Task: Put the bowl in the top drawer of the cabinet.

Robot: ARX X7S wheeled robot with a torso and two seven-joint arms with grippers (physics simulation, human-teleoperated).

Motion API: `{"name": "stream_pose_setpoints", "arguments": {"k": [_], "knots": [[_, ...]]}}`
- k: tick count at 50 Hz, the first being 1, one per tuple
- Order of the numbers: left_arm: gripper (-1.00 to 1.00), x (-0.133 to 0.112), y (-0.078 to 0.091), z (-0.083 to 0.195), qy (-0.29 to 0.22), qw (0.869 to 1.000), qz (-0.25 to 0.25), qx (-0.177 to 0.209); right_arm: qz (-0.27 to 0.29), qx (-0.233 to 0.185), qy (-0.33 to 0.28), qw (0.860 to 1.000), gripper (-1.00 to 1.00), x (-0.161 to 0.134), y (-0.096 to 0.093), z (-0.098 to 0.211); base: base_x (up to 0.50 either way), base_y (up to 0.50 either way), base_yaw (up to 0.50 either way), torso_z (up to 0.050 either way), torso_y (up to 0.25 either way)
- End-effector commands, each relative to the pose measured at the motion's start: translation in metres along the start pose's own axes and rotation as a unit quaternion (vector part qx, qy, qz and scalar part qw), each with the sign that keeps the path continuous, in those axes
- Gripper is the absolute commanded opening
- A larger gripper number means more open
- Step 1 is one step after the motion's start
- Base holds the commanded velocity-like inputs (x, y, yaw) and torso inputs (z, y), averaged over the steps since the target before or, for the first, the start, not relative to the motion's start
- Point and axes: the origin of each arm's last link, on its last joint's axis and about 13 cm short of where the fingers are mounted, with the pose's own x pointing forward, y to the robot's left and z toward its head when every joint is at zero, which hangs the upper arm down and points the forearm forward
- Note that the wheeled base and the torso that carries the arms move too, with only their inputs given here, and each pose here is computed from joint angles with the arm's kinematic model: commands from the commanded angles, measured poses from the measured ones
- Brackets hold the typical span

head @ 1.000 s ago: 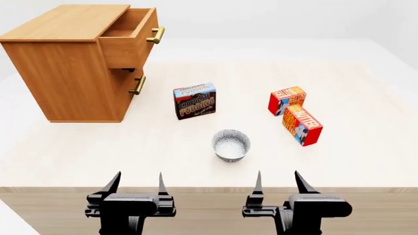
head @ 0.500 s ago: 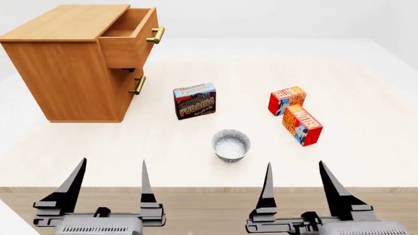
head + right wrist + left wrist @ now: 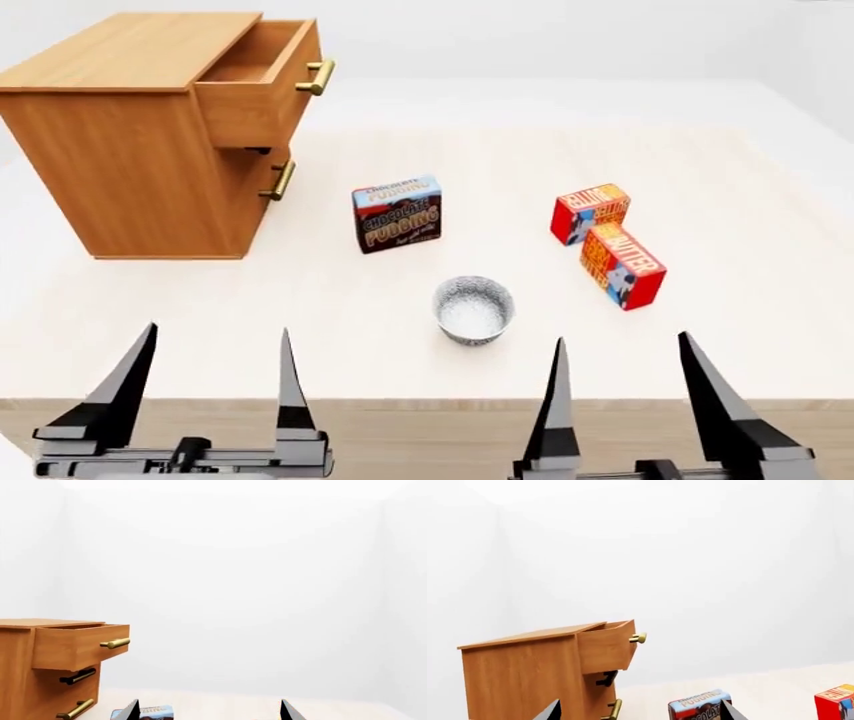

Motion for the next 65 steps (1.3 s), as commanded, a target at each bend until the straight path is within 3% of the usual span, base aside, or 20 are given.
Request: {"name": "stream_pose_setpoints", "arguments": {"k": [1, 38, 54, 60, 65], "knots": [[1.0, -0.001, 0.0, 0.003, -0.002, 1.0, -0.002, -0.001, 0.004, 0.0, -0.007, 1.0, 1.0, -0.002, 0.001, 0.005, 0.5, 0.0, 0.0, 0.0, 0.0], [1.0, -0.004, 0.0, 0.004, -0.003, 1.0, -0.003, -0.004, 0.005, 0.003, -0.011, 1.0, 1.0, -0.005, 0.001, 0.009, 0.5, 0.0, 0.0, 0.0, 0.0], [1.0, -0.005, 0.0, 0.005, -0.002, 1.0, -0.005, -0.002, 0.007, 0.0, -0.017, 1.0, 1.0, -0.006, 0.001, 0.012, 0.0, 0.0, 0.0, 0.0, 0.001], [1.0, 0.008, 0.002, 0.015, -0.002, 1.0, -0.015, 0.016, 0.007, 0.001, -0.015, 1.0, 1.0, -0.006, 0.0, 0.013, 0.0, 0.0, 0.0, 0.0, 0.0], [1.0, 0.034, 0.006, 0.036, 0.0, 0.999, -0.037, 0.04, 0.007, 0.001, -0.013, 1.0, 1.0, -0.006, -0.001, 0.013, 0.0, 0.0, 0.0, 0.0, 0.0]]}}
